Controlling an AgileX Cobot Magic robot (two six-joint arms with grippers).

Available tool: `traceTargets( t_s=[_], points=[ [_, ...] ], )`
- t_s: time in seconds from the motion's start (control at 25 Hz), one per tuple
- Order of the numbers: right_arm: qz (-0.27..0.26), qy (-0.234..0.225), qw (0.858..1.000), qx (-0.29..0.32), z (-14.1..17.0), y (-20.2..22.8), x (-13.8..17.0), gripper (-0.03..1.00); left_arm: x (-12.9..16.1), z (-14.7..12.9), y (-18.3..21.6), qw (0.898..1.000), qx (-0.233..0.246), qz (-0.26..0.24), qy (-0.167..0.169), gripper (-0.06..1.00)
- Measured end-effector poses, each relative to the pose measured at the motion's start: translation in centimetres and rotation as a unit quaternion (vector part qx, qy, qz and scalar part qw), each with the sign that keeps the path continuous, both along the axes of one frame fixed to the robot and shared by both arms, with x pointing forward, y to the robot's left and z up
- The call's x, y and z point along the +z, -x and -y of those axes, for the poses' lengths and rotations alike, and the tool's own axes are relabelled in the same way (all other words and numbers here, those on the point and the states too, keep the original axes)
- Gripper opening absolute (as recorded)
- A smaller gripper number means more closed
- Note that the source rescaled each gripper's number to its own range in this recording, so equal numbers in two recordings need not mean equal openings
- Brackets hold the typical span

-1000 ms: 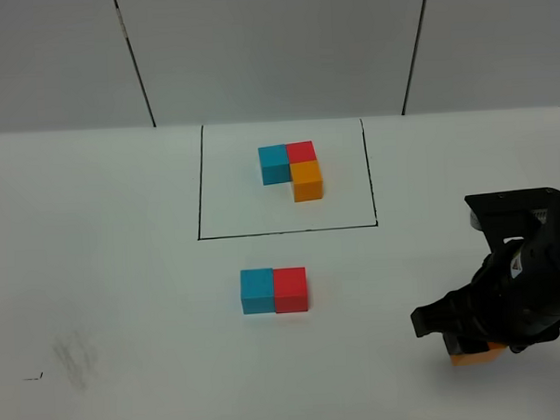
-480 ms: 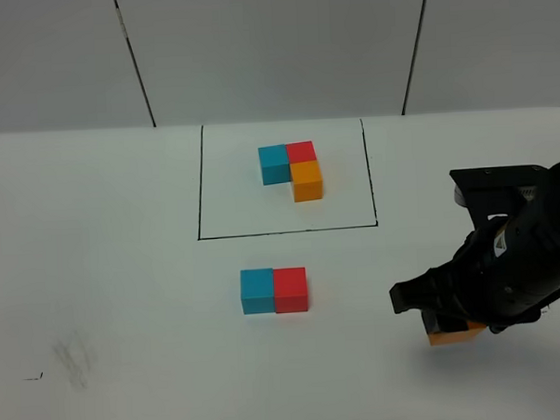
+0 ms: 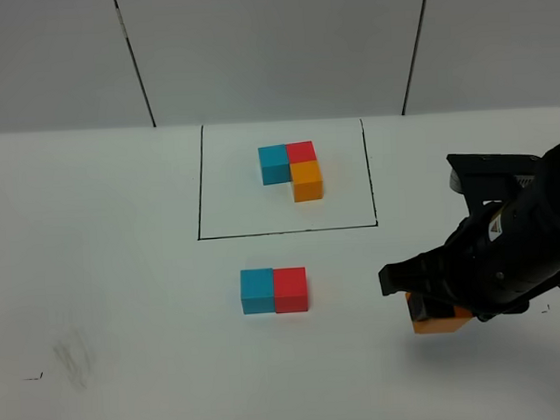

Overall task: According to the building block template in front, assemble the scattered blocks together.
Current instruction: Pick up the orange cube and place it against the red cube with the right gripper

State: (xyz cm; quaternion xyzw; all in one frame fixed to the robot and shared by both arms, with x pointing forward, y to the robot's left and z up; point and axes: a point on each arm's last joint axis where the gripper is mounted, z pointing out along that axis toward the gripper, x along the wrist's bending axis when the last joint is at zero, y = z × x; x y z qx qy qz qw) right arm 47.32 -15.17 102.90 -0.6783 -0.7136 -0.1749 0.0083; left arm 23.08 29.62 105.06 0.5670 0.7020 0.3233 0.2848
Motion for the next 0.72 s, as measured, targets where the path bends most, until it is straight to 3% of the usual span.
traceTargets(
  t_s=[0.16,0.32,0.72],
  points=[
    [-0.018,-0.02,1.0,-0.009,-0.3,0.3,0.1,0.0,0.0,0.0,0.0,1.0,0.0,0.0,0.0,0.61],
    [-0.029,-0.009,0.999,-0.017,-0.1,0.4,0.0,0.0,0.0,0.0,0.0,1.0,0.0,0.0,0.0,0.61],
    [-0.049,0.083,0.994,-0.059,0.2,1.2,1.0,0.0,0.0,0.0,0.0,1.0,0.0,0.0,0.0,0.61]
  ],
)
